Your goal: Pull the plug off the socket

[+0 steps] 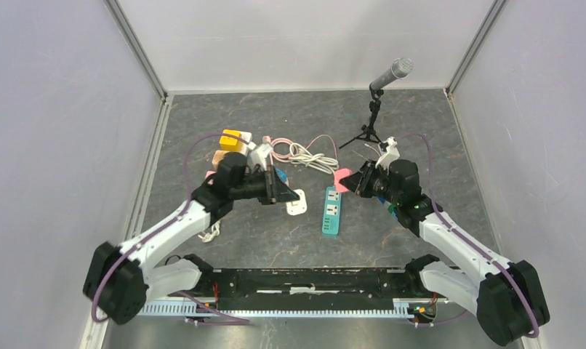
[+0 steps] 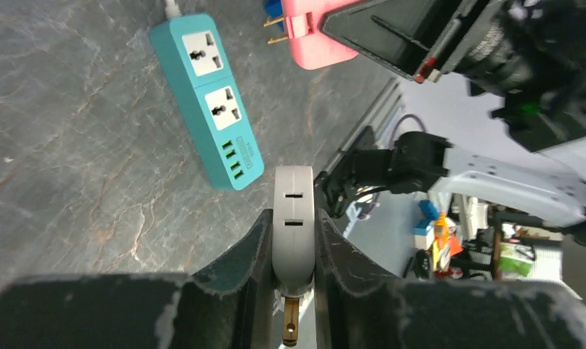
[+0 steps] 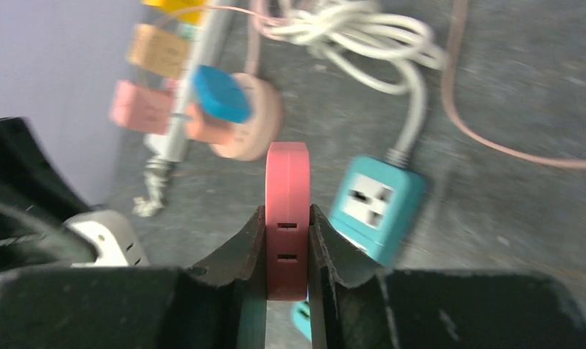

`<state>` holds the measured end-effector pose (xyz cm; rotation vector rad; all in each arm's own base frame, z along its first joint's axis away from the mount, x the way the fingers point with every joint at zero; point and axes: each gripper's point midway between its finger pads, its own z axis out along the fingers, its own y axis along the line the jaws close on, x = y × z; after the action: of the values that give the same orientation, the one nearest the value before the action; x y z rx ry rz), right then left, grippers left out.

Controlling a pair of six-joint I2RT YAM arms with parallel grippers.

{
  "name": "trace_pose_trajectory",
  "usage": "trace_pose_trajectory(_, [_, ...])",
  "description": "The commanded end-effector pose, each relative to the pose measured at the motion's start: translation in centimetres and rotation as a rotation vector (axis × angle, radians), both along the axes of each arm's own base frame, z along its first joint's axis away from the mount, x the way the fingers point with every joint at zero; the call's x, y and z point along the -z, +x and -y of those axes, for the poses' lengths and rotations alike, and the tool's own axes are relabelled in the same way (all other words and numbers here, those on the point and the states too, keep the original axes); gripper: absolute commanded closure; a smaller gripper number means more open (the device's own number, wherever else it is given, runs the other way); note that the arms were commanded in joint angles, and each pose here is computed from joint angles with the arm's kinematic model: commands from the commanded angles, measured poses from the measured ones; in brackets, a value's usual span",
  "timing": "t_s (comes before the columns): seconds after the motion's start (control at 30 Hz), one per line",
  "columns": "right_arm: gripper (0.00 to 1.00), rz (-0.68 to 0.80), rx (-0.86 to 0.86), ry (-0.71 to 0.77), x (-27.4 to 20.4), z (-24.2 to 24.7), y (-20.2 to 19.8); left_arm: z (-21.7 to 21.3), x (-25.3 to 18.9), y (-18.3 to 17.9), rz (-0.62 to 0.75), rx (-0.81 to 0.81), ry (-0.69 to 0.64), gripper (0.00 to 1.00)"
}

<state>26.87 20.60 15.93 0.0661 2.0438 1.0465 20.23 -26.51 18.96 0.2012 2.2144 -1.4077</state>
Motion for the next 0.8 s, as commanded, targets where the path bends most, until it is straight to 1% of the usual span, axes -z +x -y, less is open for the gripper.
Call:
trace_pose_trajectory(0.0, [1.0,-0.014,0.192,-0.298,2.9,5.3,1.0,3.7,2.9,1.0,0.027,0.017,0.171,0.98])
trace_pose_trajectory(0.1, [1.0,-0.024,0.303,-0.434,4.0,8.5,1.1,7.2,2.7,1.1,0.022,0.069,0.148,0.98])
trace_pose_trajectory(0.17, [1.0,-0.019,0.346,-0.493,4.3,9.9,1.1,10.0,2.6,1.1,0.022,0.117,0.115,0.98])
trace_pose_trajectory(0.27, [1.0,-0.001,0.38,-0.568,4.4,11.3,1.8,14.0,3.1,0.3,-0.029,0.198,0.076,0.98])
trace_pose_trajectory(0.3, [1.0,-0.001,0.393,-0.58,4.1,11.7,2.3,15.0,3.9,0.0,-0.059,0.225,0.079,0.98])
trace_pose_trajectory(0.4, [1.0,0.016,0.376,-0.55,3.1,11.3,3.8,17.4,5.6,-0.4,-0.121,0.256,0.085,0.98])
trace_pose_trajectory(0.5, [1.0,0.026,0.356,-0.493,2.8,10.5,4.7,19.1,6.4,-0.4,-0.143,0.261,0.081,0.98])
trace_pose_trajectory(0.63, [1.0,0.001,0.302,-0.438,4.2,9.7,5.2,20.4,8.3,-0.1,-0.177,0.249,0.106,0.96])
trace_pose_trajectory(0.67, [0.98,0.005,0.265,-0.41,4.5,9.1,5.2,20.8,8.7,-0.2,-0.183,0.256,0.11,0.95])
trace_pose_trajectory(0.77, [0.94,-0.015,0.224,-0.365,5.6,8.6,5.3,21.3,10.6,-0.8,-0.204,0.268,0.153,0.9])
